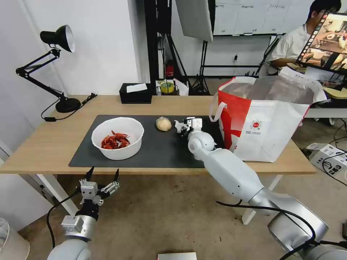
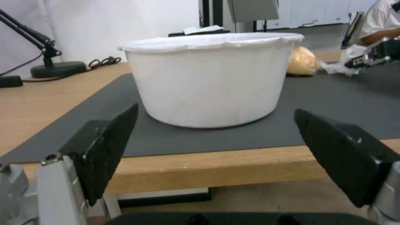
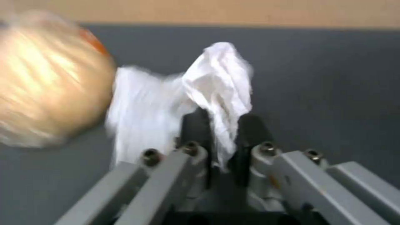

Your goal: Pick up the trash from the table and place it into the takeout bag.

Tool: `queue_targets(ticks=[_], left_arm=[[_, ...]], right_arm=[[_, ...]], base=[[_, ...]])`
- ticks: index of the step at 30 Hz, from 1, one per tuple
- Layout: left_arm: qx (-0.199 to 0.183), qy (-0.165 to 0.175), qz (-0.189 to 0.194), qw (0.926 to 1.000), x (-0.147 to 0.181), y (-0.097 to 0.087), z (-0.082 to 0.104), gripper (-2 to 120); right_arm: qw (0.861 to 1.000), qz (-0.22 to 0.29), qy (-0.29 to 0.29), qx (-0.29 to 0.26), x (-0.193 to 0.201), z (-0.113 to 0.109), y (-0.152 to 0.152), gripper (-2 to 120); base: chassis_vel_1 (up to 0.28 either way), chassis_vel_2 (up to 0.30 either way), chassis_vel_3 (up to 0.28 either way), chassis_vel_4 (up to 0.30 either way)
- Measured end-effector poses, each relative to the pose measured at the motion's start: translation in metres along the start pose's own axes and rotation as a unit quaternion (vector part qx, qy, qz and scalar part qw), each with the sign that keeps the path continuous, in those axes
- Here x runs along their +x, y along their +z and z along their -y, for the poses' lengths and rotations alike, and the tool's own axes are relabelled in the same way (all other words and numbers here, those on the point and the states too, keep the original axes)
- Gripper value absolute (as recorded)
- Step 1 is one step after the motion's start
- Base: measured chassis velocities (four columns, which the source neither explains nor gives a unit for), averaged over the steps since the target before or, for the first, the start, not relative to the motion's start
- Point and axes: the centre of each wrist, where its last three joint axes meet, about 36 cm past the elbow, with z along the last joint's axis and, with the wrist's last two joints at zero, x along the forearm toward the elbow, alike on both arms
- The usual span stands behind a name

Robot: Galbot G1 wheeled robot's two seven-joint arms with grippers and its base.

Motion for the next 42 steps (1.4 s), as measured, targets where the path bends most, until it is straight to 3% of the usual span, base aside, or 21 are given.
queue_targets(ticks=[3,10,17,20,24,25,26,28,29,34,37,42], left_arm=[[0.001,0.001,0.001,1.0000,0.000,-0.001,0.001,100],[0.002,0.002,0.005,1.0000,-0.001,-0.003,0.003,100],[0.001,-0.007,0.008,0.9999,0.000,-0.005,0.007,100],[-0.001,-0.006,0.009,0.9999,0.002,-0.008,0.008,100],[-0.003,-0.006,0.009,0.9999,0.004,-0.009,0.007,100],[-0.005,-0.006,0.007,0.9999,0.005,-0.009,0.007,100],[-0.005,-0.006,0.007,0.9999,0.005,-0.009,0.007,100],[-0.008,-0.005,0.003,0.9999,0.008,-0.006,0.010,100],[-0.008,-0.004,0.003,1.0000,0.008,-0.006,0.011,100],[-0.006,-0.002,0.003,1.0000,0.007,-0.006,0.013,100],[-0.006,0.001,0.007,1.0000,0.001,-0.012,0.012,100],[-0.003,0.004,0.005,1.0000,0.002,-0.012,0.015,100]], right_arm=[[1.000,0.028,-0.007,0.003,0.008,0.002,0.002,0],[0.994,0.102,-0.029,0.033,0.045,0.010,0.007,0],[0.978,0.192,-0.048,0.069,0.087,0.021,0.022,0],[0.958,0.268,-0.051,0.093,0.108,0.030,0.026,0],[0.945,0.308,-0.048,0.098,0.124,0.036,0.021,0],[0.931,0.348,-0.025,0.103,0.145,0.047,0.007,0],[0.931,0.348,-0.025,0.103,0.145,0.047,0.007,0],[0.908,0.398,0.047,0.122,0.177,0.075,-0.016,0],[0.903,0.403,0.082,0.125,0.184,0.083,-0.022,0],[0.899,0.401,0.129,0.120,0.191,0.101,-0.031,0],[0.905,0.378,0.161,0.106,0.195,0.122,-0.040,0],[0.910,0.365,0.174,0.094,0.192,0.137,-0.049,0]], base=[[0.000,0.000,0.000,0.000],[0.000,0.000,0.000,0.000],[0.000,0.000,0.000,0.000],[0.000,0.000,0.000,0.000],[0.000,0.000,0.000,0.000],[0.000,0.000,0.000,0.000],[0.000,0.000,0.000,0.000],[0.000,0.000,0.000,0.000],[0.000,0.000,0.000,0.000],[0.000,0.000,0.000,0.000],[0.000,0.000,0.000,0.000],[0.000,0.000,0.000,0.000]])
